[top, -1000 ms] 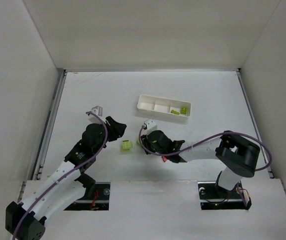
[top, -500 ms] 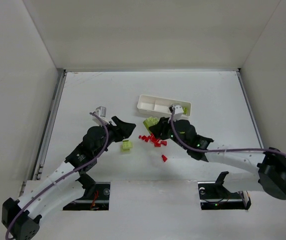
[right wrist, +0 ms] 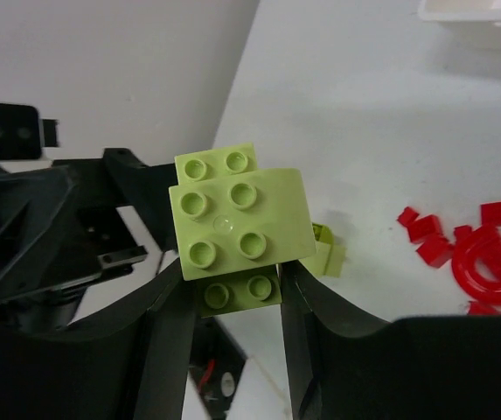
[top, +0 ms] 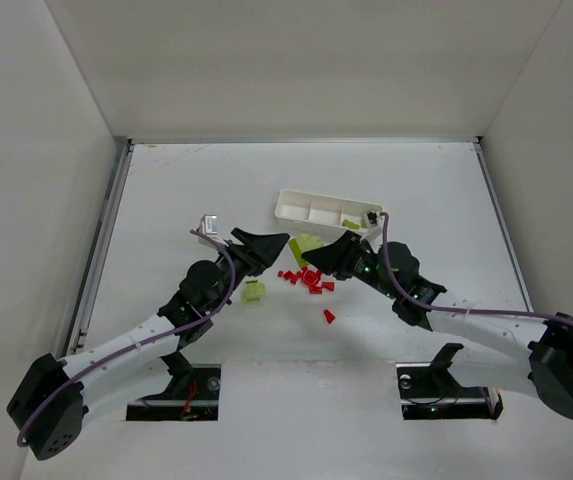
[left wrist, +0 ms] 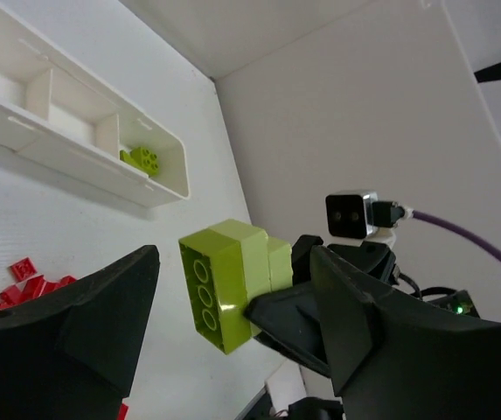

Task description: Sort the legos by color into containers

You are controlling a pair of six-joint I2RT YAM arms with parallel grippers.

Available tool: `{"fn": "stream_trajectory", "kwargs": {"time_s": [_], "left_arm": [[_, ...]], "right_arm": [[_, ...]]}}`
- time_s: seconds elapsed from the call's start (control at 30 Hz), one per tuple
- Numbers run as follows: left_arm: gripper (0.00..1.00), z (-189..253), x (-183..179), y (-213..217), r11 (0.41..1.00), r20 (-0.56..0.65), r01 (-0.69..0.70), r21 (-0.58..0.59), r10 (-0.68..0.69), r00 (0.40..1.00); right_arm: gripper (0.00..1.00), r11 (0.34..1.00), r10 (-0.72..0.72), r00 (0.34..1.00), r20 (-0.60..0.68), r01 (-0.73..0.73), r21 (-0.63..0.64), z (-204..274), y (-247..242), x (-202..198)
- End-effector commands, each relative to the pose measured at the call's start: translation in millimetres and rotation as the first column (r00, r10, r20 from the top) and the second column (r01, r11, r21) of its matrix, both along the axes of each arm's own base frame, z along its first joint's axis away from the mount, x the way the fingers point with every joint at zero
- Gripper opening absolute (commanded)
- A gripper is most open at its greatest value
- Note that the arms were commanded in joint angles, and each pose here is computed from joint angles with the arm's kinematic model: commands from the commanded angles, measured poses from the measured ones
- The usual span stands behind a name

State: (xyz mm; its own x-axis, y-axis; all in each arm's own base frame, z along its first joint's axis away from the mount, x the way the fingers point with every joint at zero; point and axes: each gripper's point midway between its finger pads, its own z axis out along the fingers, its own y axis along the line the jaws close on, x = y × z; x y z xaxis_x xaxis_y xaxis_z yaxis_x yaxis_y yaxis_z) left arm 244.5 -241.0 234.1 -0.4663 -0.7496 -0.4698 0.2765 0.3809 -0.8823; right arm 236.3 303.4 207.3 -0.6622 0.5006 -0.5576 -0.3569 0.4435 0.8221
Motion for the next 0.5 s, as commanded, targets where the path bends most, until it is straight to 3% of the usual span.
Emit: {"fn": "stream_trajectory", "kwargs": {"time_s": [0.0, 0.47], "left_arm": [[0.66, 40, 4, 8, 0.983, 0.073, -0.039, -0.178, 0.053, 0.996], [0.59, 42, -1, -5, 0.975, 0.084, 0.004, -0.223, 0.015, 0.996]], "right_arm": [[0.29, 0.972, 0.042, 0.998, 0.037, -0.049, 0.232, 52, 2, -9], [0.29, 0.920, 0.061, 0.998, 0.000, -0.056, 0.389, 69, 5, -5]]}}
